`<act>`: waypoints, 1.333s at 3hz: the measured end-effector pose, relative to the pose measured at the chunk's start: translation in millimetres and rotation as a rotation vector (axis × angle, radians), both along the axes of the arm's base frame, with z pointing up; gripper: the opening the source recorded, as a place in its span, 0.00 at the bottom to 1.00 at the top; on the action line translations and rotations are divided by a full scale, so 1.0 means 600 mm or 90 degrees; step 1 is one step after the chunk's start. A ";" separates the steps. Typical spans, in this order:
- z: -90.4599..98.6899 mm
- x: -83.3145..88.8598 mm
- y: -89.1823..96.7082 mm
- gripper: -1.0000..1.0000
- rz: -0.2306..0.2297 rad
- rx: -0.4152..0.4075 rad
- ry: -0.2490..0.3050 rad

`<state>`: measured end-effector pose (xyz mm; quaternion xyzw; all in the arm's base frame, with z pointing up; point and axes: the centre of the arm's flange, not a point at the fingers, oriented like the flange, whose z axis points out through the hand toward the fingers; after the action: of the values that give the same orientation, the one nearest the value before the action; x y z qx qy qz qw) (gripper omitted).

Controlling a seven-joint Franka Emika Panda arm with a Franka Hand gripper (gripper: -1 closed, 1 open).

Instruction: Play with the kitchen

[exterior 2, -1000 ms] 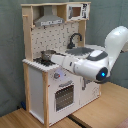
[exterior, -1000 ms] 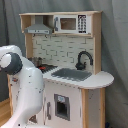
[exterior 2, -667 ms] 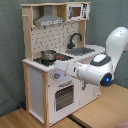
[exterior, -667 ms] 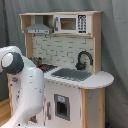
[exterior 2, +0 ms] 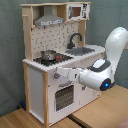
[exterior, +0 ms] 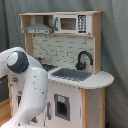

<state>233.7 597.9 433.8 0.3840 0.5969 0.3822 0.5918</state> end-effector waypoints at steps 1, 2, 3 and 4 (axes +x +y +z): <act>-0.021 0.015 -0.034 1.00 -0.042 -0.011 -0.017; -0.052 0.001 -0.051 1.00 -0.057 0.014 -0.024; -0.071 -0.006 -0.059 1.00 -0.064 0.073 -0.031; -0.077 -0.008 -0.058 1.00 -0.062 0.142 -0.038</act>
<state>229.2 563.3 387.9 0.4645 0.5136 0.4285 0.5803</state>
